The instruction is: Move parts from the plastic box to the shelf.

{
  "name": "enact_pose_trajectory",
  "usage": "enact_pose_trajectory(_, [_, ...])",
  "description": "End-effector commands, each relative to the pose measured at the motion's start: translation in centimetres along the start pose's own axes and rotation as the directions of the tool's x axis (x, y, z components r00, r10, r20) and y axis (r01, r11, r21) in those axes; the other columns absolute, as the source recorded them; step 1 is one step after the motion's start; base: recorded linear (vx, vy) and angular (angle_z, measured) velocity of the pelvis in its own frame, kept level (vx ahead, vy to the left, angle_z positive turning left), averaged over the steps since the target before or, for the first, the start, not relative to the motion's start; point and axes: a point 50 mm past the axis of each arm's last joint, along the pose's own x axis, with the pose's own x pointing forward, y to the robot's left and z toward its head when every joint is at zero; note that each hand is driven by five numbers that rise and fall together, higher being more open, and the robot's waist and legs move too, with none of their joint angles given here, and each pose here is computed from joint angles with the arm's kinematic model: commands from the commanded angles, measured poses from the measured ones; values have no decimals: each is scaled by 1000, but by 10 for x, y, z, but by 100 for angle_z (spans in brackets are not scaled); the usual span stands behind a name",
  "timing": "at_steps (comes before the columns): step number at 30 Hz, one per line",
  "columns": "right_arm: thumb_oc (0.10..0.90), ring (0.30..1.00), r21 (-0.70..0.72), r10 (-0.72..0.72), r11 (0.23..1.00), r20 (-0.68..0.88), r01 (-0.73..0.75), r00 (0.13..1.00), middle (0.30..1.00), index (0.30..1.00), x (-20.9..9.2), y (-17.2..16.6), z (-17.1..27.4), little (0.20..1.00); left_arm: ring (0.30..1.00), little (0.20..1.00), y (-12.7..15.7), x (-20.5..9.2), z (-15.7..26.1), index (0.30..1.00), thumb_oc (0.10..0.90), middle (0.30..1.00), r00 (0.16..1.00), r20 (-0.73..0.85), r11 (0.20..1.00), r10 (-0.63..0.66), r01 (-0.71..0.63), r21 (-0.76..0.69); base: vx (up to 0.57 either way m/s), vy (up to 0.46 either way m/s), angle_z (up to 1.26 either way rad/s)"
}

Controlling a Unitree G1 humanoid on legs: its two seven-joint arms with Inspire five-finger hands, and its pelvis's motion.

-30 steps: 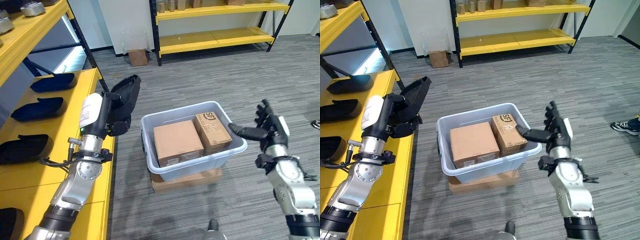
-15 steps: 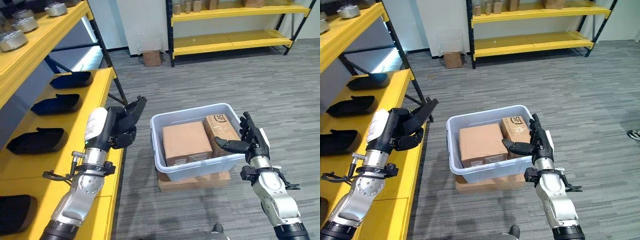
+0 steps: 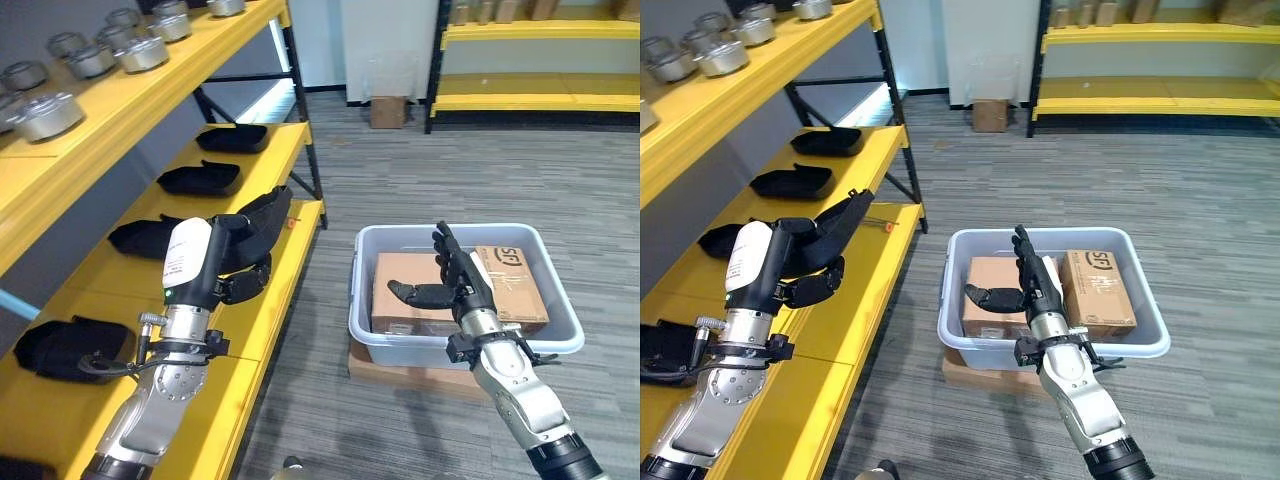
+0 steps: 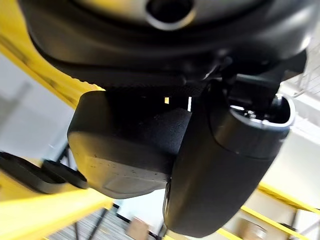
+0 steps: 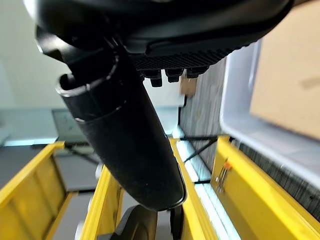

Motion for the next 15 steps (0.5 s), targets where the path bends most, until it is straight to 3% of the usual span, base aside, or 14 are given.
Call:
enact_pose_trajectory(1, [900, 1000, 37, -30, 999, 463, 15, 886, 1000, 1000, 9, 15, 92, 1000, 300, 300, 65, 22, 39, 300, 400, 300, 867, 353, 906, 350, -409, 107, -12, -36, 21])
enact_pose_trajectory(8, [900, 1000, 2, -92, 995, 433, 101, 897, 1000, 1000, 11, 3, 90, 1000, 300, 300, 51, 49, 63, 300, 400, 300, 837, 476, 924, 271, -365, 116, -130, 9, 67])
enact_pose_trajectory(15, [900, 1000, 28, -166, 985, 452, 172, 877, 1000, 1000, 5, -20, 81, 1000, 300, 300, 39, 56, 96, 300, 400, 300, 740, 618, 923, 264, -381, 62, -121, 299, 77])
